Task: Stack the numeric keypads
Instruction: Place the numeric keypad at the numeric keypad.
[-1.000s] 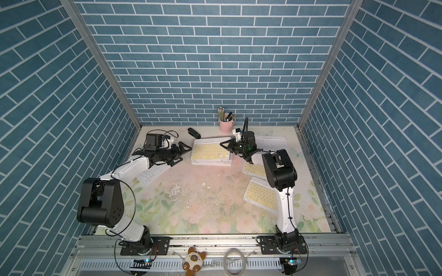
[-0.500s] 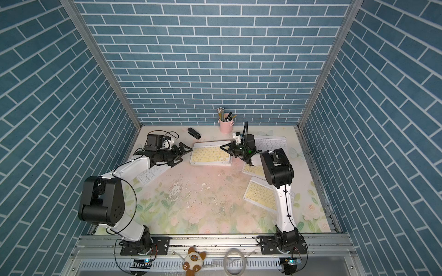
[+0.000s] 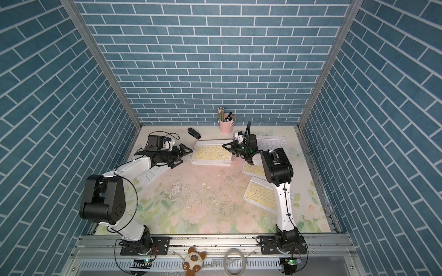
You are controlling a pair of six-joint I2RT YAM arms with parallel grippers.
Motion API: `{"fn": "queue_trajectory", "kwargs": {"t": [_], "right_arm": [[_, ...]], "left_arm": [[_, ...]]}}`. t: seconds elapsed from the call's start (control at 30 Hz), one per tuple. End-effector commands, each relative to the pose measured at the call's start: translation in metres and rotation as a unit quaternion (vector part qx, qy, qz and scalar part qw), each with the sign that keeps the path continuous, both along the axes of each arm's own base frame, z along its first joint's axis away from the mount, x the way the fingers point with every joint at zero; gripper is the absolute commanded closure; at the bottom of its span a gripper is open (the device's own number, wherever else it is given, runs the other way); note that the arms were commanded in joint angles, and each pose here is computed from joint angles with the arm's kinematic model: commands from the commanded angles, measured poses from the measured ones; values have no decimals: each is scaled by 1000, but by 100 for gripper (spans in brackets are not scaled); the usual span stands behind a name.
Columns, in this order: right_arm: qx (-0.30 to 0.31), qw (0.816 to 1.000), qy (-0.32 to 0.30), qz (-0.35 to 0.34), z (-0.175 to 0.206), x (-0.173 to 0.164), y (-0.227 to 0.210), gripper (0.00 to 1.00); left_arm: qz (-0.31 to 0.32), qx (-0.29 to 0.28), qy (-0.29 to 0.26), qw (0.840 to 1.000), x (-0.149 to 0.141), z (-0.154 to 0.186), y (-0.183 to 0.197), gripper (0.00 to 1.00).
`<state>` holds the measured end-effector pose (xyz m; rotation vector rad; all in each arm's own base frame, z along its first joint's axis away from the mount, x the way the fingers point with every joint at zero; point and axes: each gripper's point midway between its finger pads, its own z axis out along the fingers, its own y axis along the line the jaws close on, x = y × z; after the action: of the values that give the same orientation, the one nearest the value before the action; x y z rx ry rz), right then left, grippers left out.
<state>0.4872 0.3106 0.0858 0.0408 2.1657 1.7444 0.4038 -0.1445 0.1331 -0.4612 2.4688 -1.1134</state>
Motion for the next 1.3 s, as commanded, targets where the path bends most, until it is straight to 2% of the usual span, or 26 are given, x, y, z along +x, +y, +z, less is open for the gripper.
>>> {"fn": "queue_trajectory", "kwargs": {"t": [0.0,0.5,1.27], "right_arm": [[15,1000,-22,18,11,4,2,100],[13,999,-5,30,-4,4,0,100],[-15,999,9,44,-17,1,0,76]], "left_arm": [[-4,6,-3,1000,2,-7,2,0],[-4,5,1,1000,3,-11,1,0],[-8,5,4,1000,4,-11,-2,0]]}}
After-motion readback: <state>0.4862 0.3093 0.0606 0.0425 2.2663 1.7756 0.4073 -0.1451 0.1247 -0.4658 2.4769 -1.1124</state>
